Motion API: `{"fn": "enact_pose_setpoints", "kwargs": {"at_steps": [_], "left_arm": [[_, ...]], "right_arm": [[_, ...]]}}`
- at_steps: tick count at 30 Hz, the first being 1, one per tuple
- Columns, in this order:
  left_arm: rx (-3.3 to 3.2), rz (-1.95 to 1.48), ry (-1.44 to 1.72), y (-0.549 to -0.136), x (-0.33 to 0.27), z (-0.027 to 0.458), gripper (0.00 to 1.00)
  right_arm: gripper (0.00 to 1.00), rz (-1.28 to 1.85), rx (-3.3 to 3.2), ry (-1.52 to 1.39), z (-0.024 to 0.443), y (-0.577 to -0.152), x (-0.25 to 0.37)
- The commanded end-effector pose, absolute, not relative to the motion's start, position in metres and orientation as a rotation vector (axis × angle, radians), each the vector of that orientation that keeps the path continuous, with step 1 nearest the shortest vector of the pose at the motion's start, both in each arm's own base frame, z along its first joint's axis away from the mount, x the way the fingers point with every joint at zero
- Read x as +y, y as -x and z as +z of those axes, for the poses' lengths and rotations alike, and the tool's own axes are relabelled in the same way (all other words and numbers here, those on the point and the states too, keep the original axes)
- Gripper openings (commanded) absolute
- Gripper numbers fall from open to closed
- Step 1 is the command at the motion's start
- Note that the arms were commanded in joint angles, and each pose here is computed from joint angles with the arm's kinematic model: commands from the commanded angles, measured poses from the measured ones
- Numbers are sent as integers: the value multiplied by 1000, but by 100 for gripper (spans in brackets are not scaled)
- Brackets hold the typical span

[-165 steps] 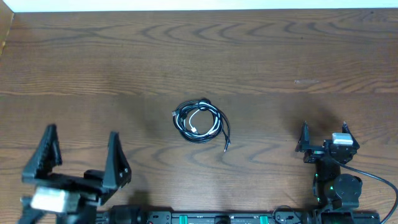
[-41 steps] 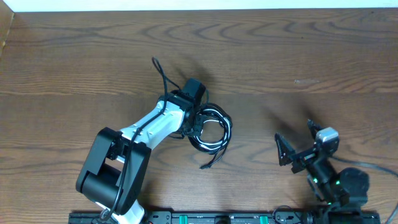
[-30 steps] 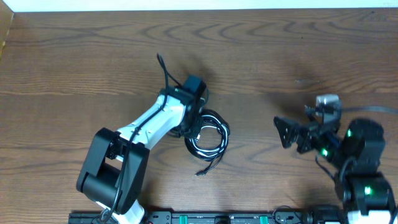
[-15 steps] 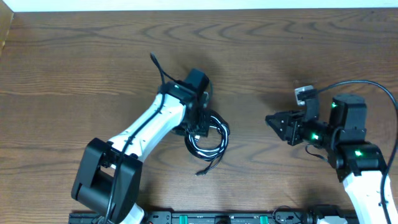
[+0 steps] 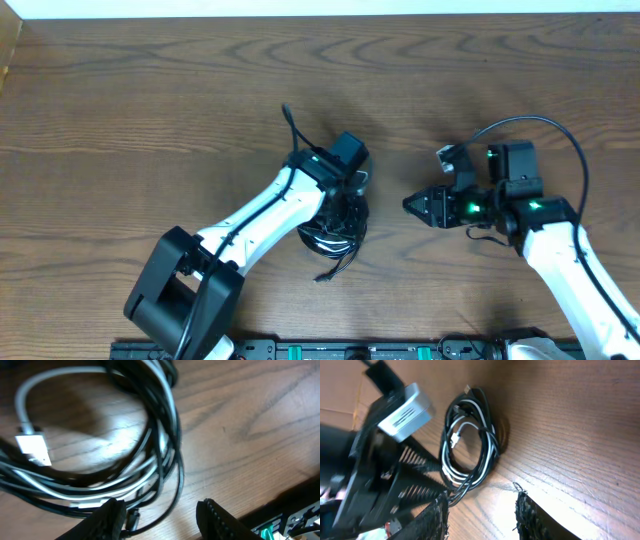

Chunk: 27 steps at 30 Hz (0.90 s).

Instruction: Untangle cables

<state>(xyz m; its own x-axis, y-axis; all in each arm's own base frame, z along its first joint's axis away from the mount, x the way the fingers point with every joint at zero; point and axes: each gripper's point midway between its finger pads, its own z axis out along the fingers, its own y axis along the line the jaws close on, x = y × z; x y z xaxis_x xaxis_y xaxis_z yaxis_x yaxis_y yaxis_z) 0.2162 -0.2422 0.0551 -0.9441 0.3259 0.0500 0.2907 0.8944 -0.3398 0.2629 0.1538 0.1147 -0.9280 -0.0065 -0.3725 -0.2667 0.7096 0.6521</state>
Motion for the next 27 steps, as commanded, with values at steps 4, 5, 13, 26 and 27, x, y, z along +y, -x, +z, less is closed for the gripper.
{"fn": "enact_pose_setpoints", "kwargs": {"at_steps": [4,5,13,26,27], "left_arm": [[-2944,496,410,-211,-248,38,52],[-2954,494,389,-213,-248,34,52],[-3060,372,222,-229,-236,22,52],[-3145,240,148,-237,-218,5,33],[-3146,241,148,-237,-218,5,33]], "right_arm": [[42,1064,2619,252,95,-267,166],[42,1068,2629,241,91,-268,168],[44,1038,2737,85,62,-274,165],[48,1043,2768,96,51,-272,170],[47,1043,2766,97,52,-272,170]]}}
